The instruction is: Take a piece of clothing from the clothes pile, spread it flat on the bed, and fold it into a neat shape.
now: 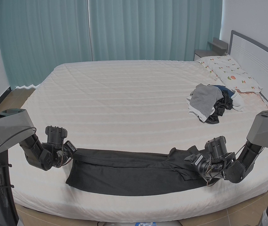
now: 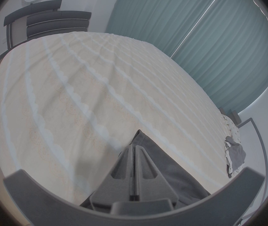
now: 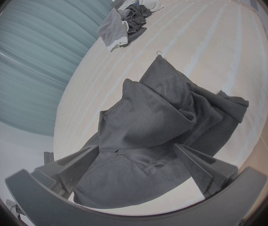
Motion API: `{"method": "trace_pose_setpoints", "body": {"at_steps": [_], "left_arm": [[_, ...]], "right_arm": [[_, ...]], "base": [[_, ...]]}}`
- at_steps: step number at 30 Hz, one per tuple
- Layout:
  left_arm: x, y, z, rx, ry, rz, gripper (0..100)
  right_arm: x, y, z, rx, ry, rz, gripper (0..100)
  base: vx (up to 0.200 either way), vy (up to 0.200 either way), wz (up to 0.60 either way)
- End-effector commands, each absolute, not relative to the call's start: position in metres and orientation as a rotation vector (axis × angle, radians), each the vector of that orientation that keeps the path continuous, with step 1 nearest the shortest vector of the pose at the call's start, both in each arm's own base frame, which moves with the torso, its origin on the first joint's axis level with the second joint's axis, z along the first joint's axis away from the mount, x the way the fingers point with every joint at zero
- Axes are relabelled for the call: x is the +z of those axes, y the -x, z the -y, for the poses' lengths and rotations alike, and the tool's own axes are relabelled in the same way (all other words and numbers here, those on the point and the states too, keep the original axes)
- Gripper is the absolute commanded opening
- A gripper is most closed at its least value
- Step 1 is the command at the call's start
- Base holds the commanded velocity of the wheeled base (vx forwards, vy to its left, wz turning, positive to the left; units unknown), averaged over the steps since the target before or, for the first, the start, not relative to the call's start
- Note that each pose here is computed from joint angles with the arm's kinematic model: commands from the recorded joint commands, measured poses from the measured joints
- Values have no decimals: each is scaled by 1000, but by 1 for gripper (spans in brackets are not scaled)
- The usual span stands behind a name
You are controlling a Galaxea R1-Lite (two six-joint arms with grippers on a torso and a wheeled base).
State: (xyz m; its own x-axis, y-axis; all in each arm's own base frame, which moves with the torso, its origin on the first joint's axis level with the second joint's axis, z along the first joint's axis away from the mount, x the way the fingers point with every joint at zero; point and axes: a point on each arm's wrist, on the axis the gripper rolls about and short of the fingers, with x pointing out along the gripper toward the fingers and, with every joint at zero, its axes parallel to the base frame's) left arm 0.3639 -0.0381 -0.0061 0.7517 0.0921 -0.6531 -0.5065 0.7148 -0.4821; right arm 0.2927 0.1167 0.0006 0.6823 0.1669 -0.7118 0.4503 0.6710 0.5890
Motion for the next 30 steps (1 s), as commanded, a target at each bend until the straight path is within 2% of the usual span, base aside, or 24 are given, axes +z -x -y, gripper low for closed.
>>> {"method": "trace_pose_setpoints", "body": {"at_steps": [1,6,7,22,30], "left_arm": [[-4,-364,38,354,707,-633,0],[-3,-365,38,344,711,-611,0],[-3,-364,38,345,711,-612,0],[-1,-363,37,344,712,-607,0],[7,-366,34,335,710,-582,0]], "right_arm": [[-14,-297,-117,-204,-831,-849,100],[-13,-301,-117,-220,-827,-822,100],[-14,-301,-116,-226,-823,-819,0],[-8,-302,-113,-242,-821,-794,0],[12,-327,-91,-238,-867,-686,0]], "base": [[0,0,0],[0,0,0],[0,0,0],[0,0,0],[0,0,0]]}}
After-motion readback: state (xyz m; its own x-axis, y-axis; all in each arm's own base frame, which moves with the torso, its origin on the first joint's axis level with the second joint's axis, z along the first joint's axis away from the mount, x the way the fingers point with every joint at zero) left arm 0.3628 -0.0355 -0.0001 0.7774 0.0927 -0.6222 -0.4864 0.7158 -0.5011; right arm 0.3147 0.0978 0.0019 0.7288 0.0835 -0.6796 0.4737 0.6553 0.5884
